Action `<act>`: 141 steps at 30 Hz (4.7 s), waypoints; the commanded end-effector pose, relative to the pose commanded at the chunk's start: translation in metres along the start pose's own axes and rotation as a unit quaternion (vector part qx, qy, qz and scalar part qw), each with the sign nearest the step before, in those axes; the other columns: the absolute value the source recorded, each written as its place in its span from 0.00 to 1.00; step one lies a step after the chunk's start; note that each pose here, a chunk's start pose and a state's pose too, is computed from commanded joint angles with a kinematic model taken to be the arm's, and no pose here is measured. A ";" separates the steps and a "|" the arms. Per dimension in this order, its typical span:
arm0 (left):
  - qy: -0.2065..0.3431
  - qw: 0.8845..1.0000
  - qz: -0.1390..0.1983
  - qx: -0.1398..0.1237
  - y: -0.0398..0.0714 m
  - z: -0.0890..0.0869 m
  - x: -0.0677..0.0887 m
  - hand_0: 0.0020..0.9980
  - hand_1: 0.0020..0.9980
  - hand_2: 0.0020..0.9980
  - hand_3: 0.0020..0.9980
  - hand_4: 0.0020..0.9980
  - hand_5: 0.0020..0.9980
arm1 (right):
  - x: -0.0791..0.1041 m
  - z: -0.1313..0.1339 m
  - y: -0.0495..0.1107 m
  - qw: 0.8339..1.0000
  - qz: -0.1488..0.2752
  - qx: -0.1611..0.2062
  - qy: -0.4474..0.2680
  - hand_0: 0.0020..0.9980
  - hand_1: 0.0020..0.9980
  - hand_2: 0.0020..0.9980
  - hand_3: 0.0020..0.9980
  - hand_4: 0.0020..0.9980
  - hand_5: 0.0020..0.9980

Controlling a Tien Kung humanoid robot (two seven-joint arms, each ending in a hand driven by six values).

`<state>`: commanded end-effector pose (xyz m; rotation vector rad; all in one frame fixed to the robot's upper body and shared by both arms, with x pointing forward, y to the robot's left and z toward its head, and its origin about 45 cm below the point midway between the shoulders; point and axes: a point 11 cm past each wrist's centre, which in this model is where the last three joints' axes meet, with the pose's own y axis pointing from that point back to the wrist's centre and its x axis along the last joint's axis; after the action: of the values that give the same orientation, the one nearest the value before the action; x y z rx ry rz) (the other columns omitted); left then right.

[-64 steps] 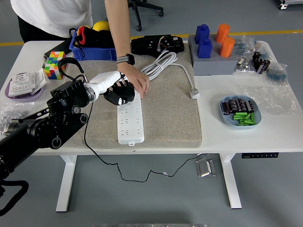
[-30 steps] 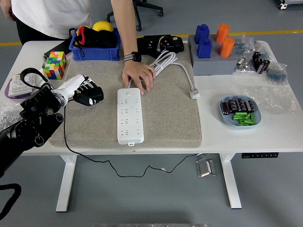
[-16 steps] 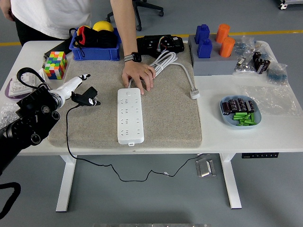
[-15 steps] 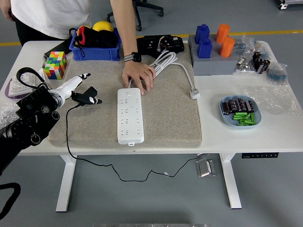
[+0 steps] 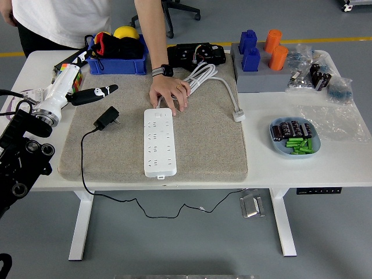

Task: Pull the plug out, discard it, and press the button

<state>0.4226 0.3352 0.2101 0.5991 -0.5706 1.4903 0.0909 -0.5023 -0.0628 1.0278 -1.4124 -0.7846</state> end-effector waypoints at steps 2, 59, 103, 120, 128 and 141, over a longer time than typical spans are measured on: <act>0.011 1.000 0.015 0.025 0.011 -0.020 0.005 0.83 0.80 0.77 0.86 0.85 0.21 | -0.001 0.000 0.000 1.000 -0.001 0.000 0.000 0.77 0.73 0.72 0.71 0.89 0.66; -0.079 0.988 -0.131 0.004 -0.024 0.044 -0.040 0.29 0.33 0.37 0.83 0.65 0.00 | -0.013 0.017 -0.001 1.000 -0.011 -0.013 0.006 0.77 0.73 0.72 0.71 0.89 0.66; -0.242 0.924 -0.282 0.093 -0.044 0.075 -0.135 0.06 0.02 0.14 0.84 0.00 0.00 | -0.014 0.014 -0.001 1.000 -0.014 -0.013 0.005 0.77 0.73 0.72 0.71 0.89 0.66; -0.239 0.918 -0.299 0.101 -0.037 0.065 -0.144 0.06 0.01 0.14 0.82 0.00 0.00 | -0.016 0.018 -0.001 1.000 -0.015 -0.015 0.001 0.77 0.73 0.72 0.71 0.89 0.66; -0.241 0.918 -0.297 0.101 -0.038 0.065 -0.142 0.06 0.01 0.14 0.82 0.00 0.00 | -0.014 0.019 -0.002 1.000 -0.013 -0.017 0.000 0.77 0.73 0.72 0.71 0.89 0.66; -0.176 0.958 -0.216 0.071 -0.041 0.070 -0.089 0.06 0.01 0.14 0.81 0.00 0.00 | -0.016 0.019 -0.002 1.000 -0.014 -0.016 -0.002 0.77 0.73 0.72 0.71 0.89 0.66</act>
<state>0.4637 0.2226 0.2001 1.0444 -0.5622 1.0201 0.0716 -0.4904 -0.0726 1.0241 -1.3872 -0.8286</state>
